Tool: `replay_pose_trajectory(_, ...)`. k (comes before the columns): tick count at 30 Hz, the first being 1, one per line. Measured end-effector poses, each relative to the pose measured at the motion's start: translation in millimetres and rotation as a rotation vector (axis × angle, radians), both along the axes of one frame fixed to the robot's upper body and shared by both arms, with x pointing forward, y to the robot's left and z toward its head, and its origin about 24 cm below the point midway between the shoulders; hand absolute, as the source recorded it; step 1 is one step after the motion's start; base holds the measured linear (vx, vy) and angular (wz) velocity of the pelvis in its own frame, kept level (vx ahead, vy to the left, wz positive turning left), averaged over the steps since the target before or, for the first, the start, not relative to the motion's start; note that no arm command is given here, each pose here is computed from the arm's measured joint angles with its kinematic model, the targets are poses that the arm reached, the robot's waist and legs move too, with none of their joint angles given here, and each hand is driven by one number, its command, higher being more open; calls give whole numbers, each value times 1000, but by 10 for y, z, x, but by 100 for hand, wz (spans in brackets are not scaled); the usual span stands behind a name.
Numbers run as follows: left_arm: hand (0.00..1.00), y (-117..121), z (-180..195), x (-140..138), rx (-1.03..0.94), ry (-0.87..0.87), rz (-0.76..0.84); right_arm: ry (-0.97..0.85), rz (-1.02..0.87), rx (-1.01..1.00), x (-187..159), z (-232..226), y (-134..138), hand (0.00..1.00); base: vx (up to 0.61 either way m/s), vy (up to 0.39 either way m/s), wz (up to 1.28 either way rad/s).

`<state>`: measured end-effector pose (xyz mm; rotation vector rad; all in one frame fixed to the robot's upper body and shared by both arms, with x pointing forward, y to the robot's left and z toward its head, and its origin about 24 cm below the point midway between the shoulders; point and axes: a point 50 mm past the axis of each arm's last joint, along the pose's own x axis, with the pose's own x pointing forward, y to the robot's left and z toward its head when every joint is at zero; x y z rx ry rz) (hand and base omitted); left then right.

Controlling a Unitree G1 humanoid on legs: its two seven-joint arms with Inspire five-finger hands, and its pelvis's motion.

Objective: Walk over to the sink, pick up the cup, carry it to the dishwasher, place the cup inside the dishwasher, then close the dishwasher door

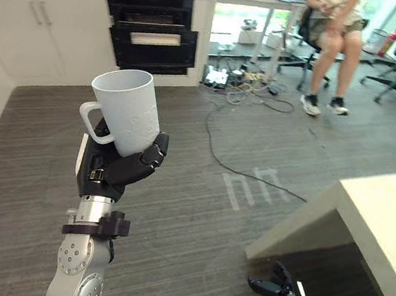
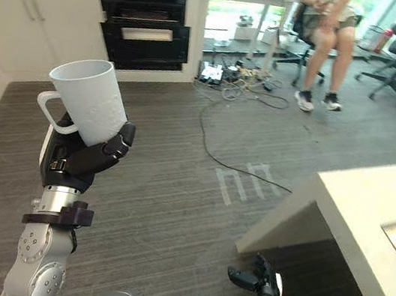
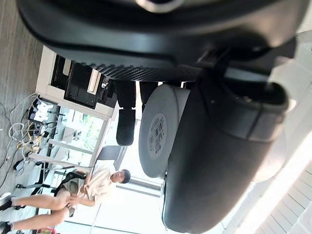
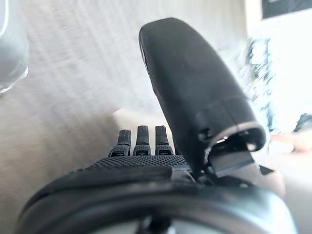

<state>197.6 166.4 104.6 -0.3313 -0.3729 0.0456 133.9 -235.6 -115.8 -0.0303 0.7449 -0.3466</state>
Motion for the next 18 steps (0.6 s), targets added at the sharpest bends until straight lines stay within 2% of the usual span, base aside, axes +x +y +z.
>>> replay_pose_trajectory(4,30,-60,3,-35,-20,-4,-21,-12,23,-30,-43,47,-5,90,218,-199,80)
replay_pose_trajectory(10,30,-26,-7,-89,-37,2,8,-85,59,-69,76,187,-18,90,139,-162,13)
replay_pose_trajectory(15,30,107,-76,-120,-19,36,64,-27,80,-75,-60,104,8,90,56,-14,8)
replay_pose_trajectory(16,30,133,-116,-117,-15,54,75,-2,80,-69,-113,63,15,90,24,1,9)
replay_pose_trajectory(17,30,253,-237,-141,24,119,112,101,108,-35,-270,-107,101,90,15,2,7)
replay_pose_trajectory(18,30,253,-237,-141,24,119,112,101,108,-35,-270,-107,101,90,0,0,0)
